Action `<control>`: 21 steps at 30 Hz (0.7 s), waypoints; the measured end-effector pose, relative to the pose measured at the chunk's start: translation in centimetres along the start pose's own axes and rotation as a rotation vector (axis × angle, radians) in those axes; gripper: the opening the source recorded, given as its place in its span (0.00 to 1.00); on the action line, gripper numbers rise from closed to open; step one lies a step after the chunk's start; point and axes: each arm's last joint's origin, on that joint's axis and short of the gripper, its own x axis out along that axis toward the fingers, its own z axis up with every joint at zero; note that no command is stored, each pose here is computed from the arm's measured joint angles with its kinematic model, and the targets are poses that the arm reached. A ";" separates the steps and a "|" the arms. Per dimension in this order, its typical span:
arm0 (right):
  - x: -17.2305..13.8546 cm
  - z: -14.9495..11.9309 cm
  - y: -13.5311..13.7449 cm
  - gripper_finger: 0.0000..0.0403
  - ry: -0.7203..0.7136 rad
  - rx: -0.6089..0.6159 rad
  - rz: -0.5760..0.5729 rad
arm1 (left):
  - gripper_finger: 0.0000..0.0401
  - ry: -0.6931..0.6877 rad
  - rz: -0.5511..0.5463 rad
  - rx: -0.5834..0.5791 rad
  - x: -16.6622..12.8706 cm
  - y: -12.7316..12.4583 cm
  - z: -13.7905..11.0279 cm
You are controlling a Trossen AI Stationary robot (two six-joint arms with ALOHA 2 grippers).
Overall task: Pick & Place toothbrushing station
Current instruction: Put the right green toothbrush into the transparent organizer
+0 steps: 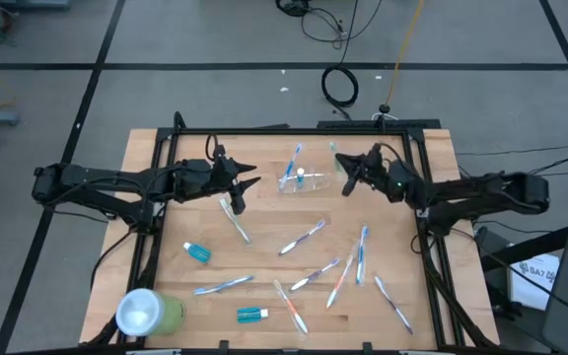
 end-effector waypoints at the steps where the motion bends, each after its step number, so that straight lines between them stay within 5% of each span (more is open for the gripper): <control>1: -0.1 0.1 0.4 0.00 -0.016 -0.020 0.001 | 0.38 0.000 0.000 0.000 0.0 0.0 0.0; 15: 0.5 0.5 2.3 0.00 -0.276 -0.067 0.029 | 0.38 -0.028 0.001 -0.010 0.0 0.0 0.3; 21: 1.9 -0.8 1.6 0.00 -0.269 -0.092 -0.018 | 0.38 -0.028 0.001 -0.010 0.0 0.0 0.3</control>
